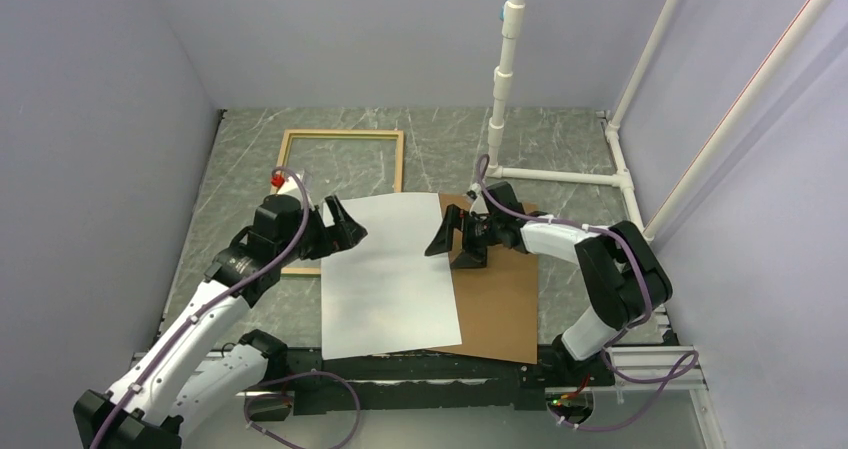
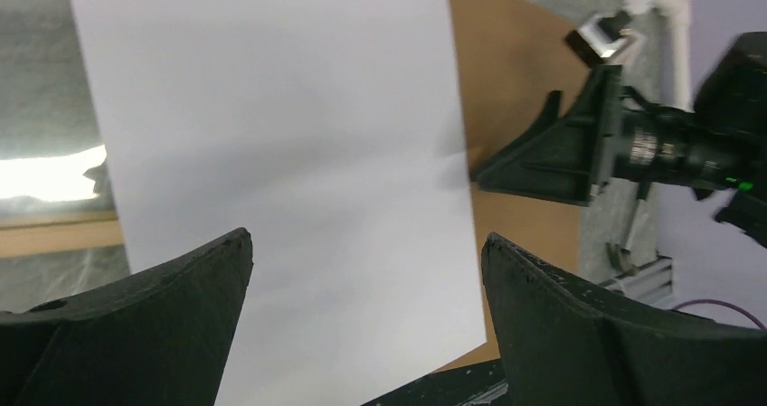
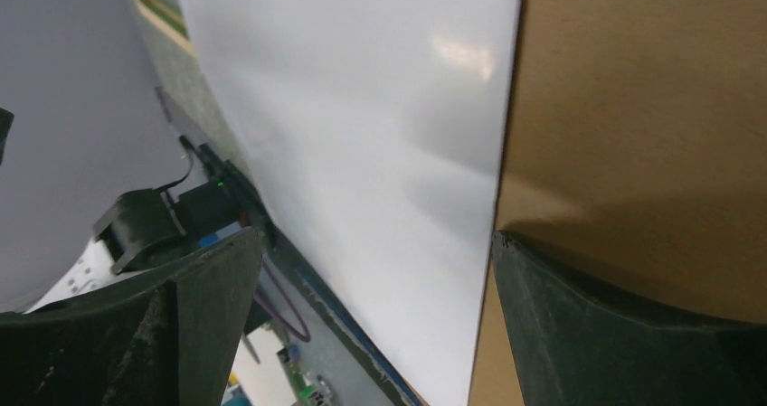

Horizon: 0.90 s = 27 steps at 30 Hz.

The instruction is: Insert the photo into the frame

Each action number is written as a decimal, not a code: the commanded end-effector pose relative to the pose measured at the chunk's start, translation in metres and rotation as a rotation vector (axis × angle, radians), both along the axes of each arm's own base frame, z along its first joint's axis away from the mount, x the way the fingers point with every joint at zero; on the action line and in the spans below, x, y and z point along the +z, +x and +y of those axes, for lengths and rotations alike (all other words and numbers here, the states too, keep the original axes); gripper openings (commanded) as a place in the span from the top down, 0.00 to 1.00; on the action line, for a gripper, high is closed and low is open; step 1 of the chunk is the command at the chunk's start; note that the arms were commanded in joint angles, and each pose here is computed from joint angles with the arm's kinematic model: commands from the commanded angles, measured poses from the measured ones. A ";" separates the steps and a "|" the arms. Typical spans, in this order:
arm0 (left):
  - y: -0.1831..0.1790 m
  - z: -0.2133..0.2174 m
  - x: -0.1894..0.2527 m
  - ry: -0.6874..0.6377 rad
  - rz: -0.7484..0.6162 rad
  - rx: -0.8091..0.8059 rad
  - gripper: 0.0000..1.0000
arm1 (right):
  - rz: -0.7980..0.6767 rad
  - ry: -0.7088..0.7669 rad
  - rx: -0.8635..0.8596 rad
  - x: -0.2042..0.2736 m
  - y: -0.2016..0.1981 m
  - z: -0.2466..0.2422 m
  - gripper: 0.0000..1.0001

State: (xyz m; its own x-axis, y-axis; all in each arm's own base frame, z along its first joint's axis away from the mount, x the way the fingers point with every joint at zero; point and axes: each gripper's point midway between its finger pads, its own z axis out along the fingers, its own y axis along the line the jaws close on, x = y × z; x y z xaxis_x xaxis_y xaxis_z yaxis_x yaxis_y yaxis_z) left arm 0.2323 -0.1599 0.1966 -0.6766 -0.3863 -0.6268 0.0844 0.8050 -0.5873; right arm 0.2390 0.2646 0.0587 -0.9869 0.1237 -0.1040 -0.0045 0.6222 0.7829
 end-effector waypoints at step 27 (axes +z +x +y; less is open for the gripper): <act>-0.020 0.020 -0.166 -0.109 0.431 0.027 0.08 | 0.072 0.017 -0.017 -0.034 -0.008 -0.024 0.00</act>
State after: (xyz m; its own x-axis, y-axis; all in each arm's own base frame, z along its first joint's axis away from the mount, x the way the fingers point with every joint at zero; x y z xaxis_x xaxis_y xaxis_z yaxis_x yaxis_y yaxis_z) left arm 0.2118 -0.1294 0.0353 -0.8514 -0.4689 -0.2349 -0.2637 0.7699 -0.5811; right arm 0.2460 0.2450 0.0496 -0.9858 0.1495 -0.0761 0.0235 0.5721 0.8199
